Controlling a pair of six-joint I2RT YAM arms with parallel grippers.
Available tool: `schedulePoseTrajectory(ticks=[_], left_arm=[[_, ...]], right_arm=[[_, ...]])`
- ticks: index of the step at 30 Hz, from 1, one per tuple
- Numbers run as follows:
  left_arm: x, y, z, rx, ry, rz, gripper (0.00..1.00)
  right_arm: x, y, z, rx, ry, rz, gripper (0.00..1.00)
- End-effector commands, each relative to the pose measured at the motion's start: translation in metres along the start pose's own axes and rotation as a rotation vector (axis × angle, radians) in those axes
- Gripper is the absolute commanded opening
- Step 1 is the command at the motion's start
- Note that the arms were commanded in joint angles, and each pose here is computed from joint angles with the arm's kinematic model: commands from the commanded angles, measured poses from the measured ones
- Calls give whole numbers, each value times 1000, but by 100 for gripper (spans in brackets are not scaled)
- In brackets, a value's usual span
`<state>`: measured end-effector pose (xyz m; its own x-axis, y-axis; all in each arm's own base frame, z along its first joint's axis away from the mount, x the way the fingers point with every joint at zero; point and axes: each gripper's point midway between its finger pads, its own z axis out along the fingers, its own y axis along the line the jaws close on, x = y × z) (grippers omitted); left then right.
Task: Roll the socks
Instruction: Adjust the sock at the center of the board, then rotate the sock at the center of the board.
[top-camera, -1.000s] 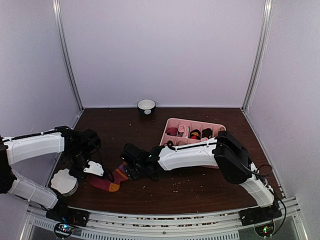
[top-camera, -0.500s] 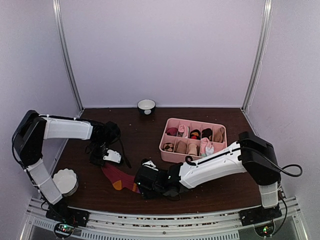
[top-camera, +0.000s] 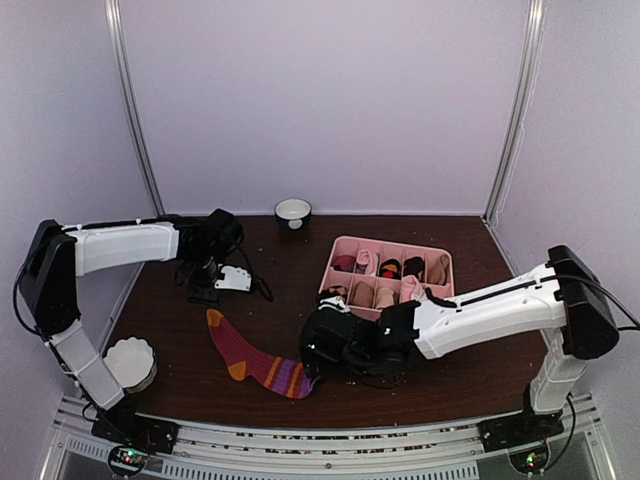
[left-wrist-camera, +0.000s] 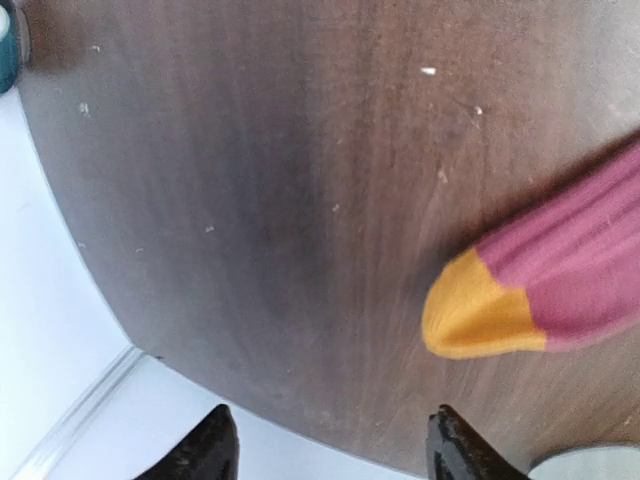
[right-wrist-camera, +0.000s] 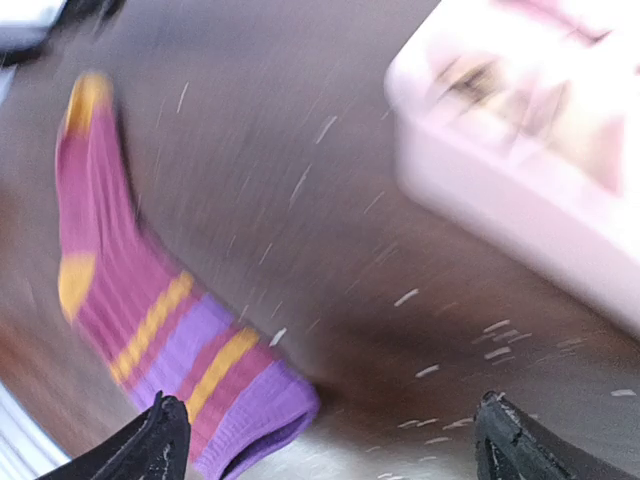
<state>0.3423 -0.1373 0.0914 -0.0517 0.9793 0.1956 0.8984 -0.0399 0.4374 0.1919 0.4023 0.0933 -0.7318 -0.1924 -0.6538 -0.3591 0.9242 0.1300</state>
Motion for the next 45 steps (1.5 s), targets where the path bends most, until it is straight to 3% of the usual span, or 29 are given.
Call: schedulePoseTrajectory(ticks=[1,2,6,9,12,15,22,32,40,45], left_arm=[[14,9,-39,-54,-59,-106,97],[14,11,-45,-57,-88,-151,98],[3,-4,-51,81,-221,-267,98],[-12,-35,-26,220,-229,-256,98],[-23,-51,-4,281,-237,-256,98],[-30,-55,10,279,-229,-237,98],[-22,-58,35,198,-158,-185,98],[-41,-9,59,92,-125,-180,98],[-70,30,76,56,-134,-157,98],[-90,69,58,-7,-203,-183,98]], right_arm=[[-70,-60,-61,223,-311,172,100],[-74,-63,-65,199,-347,201,100],[-84,-27,-61,-11,-378,71,100],[-70,-7,-39,12,-246,-74,91],[-43,14,-12,-3,-91,-199,76],[-15,21,8,-33,9,-226,64],[42,12,27,-111,136,-229,52],[92,25,32,-112,228,-300,41],[97,50,27,-153,227,-315,40],[100,77,32,-200,243,-331,40]])
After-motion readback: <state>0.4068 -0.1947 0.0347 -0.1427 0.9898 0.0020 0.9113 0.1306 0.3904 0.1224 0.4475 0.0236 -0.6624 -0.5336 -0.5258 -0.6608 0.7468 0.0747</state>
